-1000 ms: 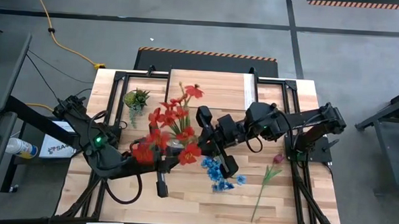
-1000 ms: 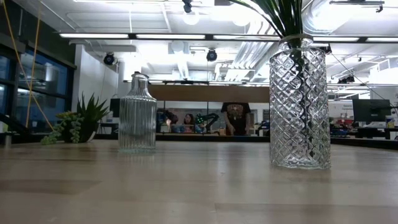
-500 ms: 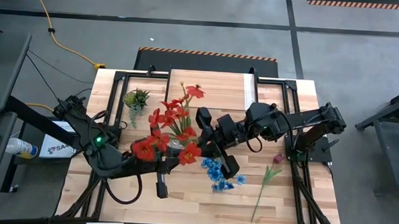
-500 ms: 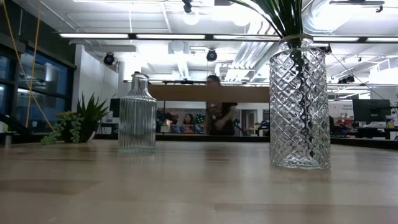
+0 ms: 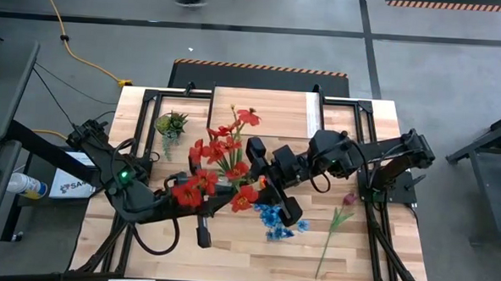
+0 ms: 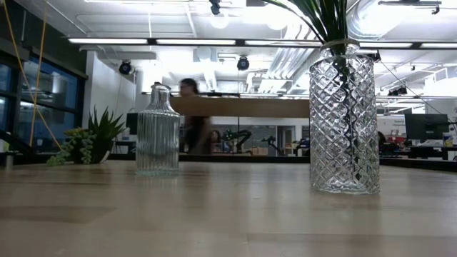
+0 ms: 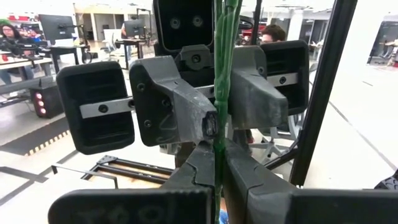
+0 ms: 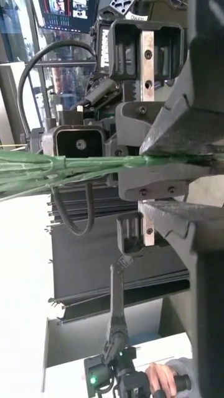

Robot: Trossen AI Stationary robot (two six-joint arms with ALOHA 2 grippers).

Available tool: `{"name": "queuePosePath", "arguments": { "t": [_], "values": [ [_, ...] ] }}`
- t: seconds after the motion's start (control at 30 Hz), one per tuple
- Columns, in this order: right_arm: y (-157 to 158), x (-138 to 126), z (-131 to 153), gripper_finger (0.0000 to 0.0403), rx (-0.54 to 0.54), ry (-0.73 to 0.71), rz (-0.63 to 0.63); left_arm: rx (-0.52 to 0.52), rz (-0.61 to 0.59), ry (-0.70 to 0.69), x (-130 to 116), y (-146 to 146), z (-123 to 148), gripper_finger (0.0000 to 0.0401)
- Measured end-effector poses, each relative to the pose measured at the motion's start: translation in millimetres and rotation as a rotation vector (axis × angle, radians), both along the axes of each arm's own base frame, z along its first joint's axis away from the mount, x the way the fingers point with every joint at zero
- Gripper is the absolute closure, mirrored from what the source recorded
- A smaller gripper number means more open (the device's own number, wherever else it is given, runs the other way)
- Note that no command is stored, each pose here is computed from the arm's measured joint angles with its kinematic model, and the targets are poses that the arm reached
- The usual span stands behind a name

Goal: Pick and place flowers into a vace then onto a shelf
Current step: Put the red flowers into the left transparent vase

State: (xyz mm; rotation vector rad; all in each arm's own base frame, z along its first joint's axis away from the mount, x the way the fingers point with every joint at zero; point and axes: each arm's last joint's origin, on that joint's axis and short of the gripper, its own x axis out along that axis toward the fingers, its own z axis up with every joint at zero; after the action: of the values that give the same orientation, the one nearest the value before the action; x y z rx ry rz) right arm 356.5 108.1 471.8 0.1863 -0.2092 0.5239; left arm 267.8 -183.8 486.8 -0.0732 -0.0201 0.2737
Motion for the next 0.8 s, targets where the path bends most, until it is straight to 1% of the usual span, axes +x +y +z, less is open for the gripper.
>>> {"name": "queuePosePath", "arguments": {
  "t": [0.1, 0.2, 0.5, 0.6, 0.8],
  "values": [
    [0, 0, 0, 0.0271, -0.005, -0.003, -0.002, -0.004, 0.000, -0.001, 0, 0, 0, 0.0360],
    [-1, -4, 3, 0.0268, -0.009, -0.009, -0.005, -0.005, 0.001, -0.001, 0, 0, 0, 0.0360],
    [-10, -28, 20, 0.0268, -0.049, -0.025, -0.080, -0.015, 0.005, 0.000, 0, 0, -1, 0.0360],
    [-13, -34, 23, 0.0268, -0.059, -0.005, -0.101, -0.015, 0.004, -0.001, 0, 0, -1, 0.0360],
    [-18, -46, 25, 0.0269, -0.087, 0.055, -0.186, -0.018, 0.004, -0.001, 0, 0, -1, 0.0360]
  ]
}}
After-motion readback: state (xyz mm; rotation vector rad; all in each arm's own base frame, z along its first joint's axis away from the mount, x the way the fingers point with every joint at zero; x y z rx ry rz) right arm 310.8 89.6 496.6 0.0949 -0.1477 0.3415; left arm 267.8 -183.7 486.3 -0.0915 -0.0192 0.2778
